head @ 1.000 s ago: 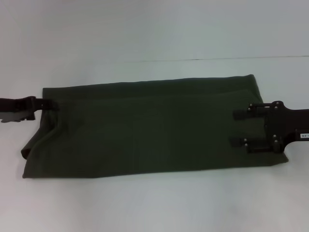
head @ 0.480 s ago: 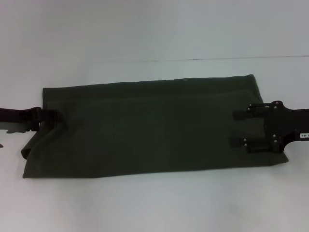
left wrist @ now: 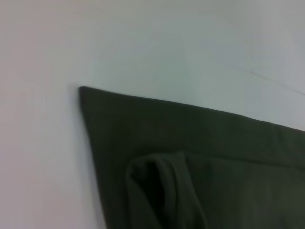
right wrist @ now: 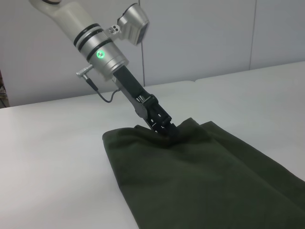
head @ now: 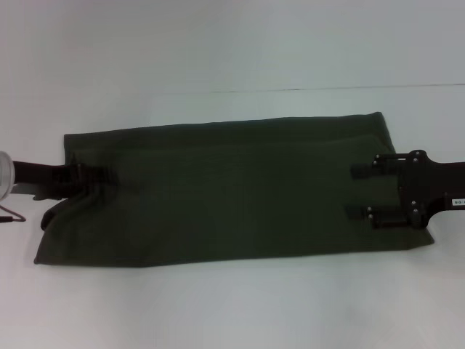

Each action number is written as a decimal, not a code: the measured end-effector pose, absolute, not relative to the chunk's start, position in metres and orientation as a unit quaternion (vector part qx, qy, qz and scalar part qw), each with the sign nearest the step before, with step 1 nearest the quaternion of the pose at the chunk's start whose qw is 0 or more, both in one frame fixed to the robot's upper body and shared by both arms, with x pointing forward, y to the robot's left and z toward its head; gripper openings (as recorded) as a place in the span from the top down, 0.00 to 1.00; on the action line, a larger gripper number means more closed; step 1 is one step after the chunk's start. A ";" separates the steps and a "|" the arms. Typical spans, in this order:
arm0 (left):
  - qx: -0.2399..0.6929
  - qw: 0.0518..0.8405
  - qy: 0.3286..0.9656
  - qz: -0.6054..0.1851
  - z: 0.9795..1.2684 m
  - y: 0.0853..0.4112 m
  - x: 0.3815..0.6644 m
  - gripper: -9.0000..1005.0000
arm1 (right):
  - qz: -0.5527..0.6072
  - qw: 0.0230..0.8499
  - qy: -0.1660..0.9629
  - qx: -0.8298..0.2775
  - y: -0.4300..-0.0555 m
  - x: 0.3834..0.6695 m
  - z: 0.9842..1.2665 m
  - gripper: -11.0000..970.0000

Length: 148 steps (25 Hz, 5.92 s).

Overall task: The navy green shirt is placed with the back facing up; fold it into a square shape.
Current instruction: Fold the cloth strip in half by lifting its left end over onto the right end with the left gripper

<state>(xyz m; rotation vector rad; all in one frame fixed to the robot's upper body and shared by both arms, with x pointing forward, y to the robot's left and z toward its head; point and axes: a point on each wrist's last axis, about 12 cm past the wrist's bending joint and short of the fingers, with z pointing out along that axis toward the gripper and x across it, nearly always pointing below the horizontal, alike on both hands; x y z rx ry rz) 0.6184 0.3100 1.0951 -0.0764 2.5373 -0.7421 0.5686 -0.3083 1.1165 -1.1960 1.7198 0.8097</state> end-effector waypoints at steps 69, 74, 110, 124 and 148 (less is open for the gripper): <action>-0.059 0.276 0.936 -0.212 1.084 0.324 0.623 0.13 | 0.326 0.432 0.689 -0.482 -0.302 0.575 1.122 0.21; -0.054 0.272 0.937 -0.214 1.084 0.321 0.623 0.13 | 0.326 0.432 0.689 -0.482 -0.302 0.575 1.123 0.21; -0.035 0.249 0.938 -0.240 1.092 0.314 0.623 0.13 | 0.325 0.429 0.688 -0.487 -0.300 0.576 1.122 0.21; -0.033 0.250 0.938 -0.238 1.091 0.313 0.624 0.13 | 0.325 0.429 0.688 -0.487 -0.300 0.576 1.122 0.21; -0.024 0.242 0.945 -0.220 1.087 0.311 0.624 0.65 | 0.324 0.430 0.688 -0.486 -0.300 0.577 1.122 0.21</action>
